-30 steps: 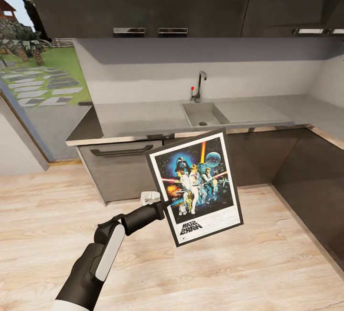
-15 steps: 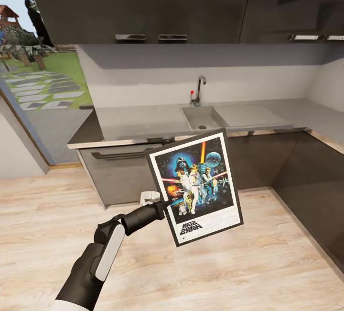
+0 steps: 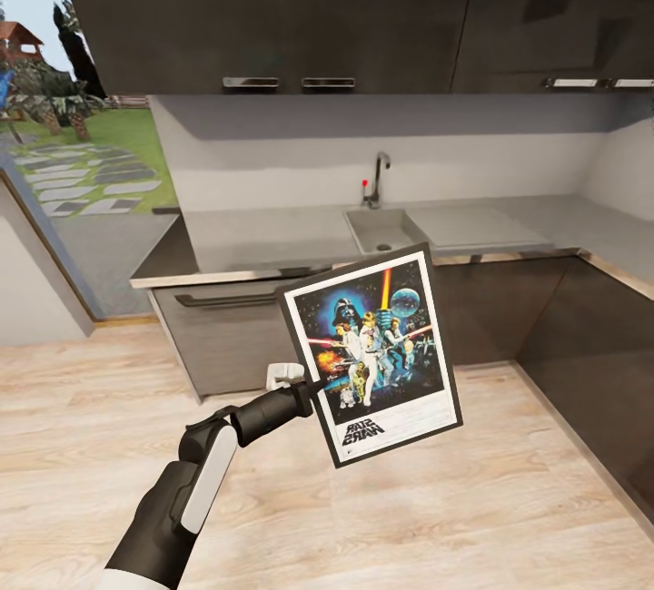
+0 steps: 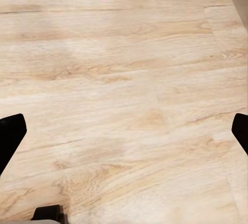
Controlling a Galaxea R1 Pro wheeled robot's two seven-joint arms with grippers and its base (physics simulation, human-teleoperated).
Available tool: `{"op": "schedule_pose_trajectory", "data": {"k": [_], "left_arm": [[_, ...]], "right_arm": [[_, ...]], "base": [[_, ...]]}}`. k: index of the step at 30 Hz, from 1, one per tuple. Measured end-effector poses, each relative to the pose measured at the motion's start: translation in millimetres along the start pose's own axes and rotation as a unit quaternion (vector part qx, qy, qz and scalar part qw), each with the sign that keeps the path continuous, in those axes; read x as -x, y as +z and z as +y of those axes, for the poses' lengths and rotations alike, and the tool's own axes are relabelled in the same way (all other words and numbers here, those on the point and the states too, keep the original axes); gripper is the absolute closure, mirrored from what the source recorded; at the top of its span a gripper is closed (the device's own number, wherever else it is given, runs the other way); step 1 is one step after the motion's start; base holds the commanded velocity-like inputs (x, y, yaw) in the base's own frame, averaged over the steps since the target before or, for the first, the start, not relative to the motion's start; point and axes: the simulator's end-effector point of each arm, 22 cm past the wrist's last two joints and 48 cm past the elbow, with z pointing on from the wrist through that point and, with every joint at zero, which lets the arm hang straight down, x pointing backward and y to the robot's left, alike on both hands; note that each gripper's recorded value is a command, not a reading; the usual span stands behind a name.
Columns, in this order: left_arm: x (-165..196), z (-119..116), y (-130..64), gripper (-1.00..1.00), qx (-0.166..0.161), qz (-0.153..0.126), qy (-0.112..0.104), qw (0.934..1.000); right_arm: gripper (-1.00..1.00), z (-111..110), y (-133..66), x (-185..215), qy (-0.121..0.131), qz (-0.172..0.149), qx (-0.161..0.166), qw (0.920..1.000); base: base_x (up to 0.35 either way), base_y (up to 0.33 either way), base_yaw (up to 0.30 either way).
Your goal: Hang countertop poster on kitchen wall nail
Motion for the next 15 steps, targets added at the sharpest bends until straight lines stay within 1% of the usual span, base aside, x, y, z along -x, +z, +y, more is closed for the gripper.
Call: {"op": "schedule_pose_trajectory", "data": {"k": [15], "left_arm": [[9.0,-10.0,-3.0,1.00,-0.004,-0.007,0.009,0.9999]], "right_arm": [[-1.00,-0.2,1.9,8.9,0.003,-0.012,-0.001,0.9999]], "base": [[0.000,0.000,0.000]]}}
